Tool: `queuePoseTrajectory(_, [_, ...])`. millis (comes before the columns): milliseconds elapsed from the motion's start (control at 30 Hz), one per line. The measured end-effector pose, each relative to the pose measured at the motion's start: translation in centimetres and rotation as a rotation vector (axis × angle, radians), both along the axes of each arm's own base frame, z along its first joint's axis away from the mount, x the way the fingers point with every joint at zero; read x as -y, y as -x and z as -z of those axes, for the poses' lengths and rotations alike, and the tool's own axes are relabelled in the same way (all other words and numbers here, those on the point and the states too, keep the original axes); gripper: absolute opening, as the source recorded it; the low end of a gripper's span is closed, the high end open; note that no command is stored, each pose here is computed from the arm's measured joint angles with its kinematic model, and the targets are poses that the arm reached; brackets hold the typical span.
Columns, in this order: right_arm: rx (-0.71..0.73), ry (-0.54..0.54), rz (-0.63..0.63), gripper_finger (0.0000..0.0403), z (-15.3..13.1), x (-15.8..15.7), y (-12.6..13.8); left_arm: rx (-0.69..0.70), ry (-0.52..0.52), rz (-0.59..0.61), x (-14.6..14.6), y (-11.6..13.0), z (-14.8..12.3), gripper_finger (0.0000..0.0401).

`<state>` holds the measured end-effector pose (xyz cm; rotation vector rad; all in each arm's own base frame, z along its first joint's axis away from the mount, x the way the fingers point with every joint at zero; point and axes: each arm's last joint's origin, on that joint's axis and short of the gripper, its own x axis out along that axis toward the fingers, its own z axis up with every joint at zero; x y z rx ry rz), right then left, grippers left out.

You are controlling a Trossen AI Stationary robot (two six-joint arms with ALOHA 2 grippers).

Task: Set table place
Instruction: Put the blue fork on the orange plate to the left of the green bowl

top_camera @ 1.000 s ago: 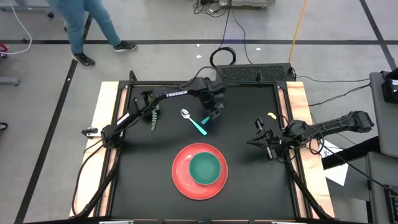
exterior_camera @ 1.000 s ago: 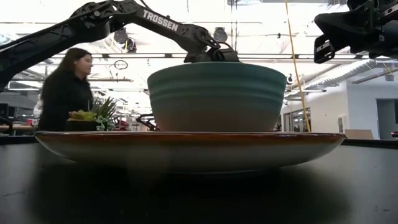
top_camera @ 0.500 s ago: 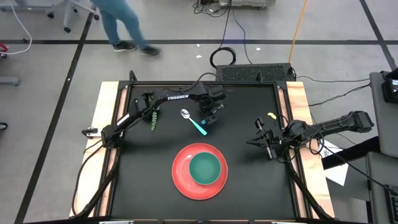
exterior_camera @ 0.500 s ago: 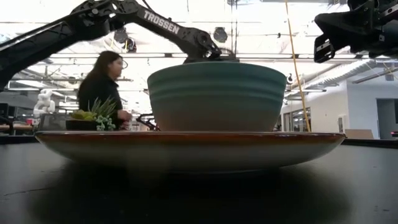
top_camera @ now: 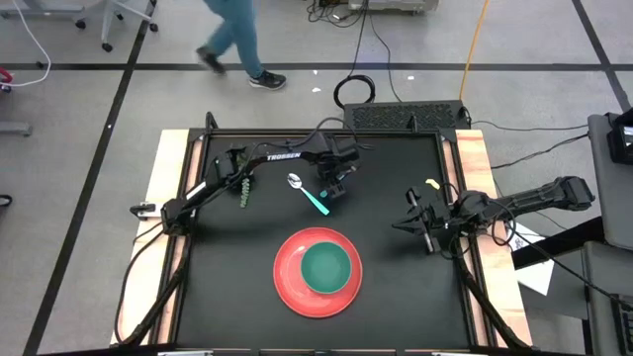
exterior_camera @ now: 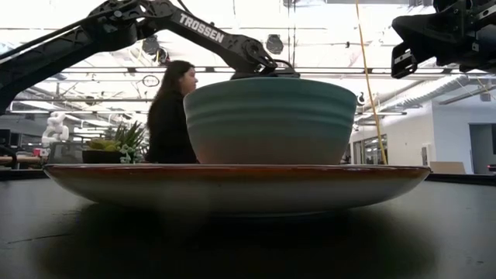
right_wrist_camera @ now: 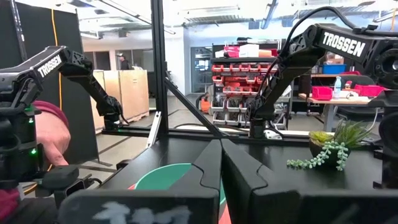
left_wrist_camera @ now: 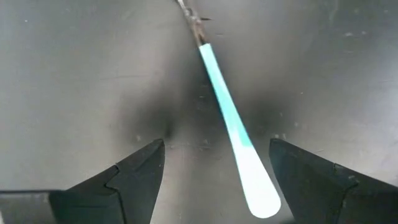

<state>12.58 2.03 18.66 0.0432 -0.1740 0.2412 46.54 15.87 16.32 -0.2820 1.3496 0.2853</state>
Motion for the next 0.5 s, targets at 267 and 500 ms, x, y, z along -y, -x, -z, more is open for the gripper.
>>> queuePoseTrajectory(267, [0.006,-0.001,0.000,0.0000,-0.1,0.0,0.0,-0.029,0.023,0.038,1.3,-0.1,0.0,0.0294])
queuePoseTrajectory(500, [0.006,-0.001,0.000,0.0000,-0.1,0.0,0.0,-0.037,0.028,0.044,1.4,0.0,0.1,0.0294])
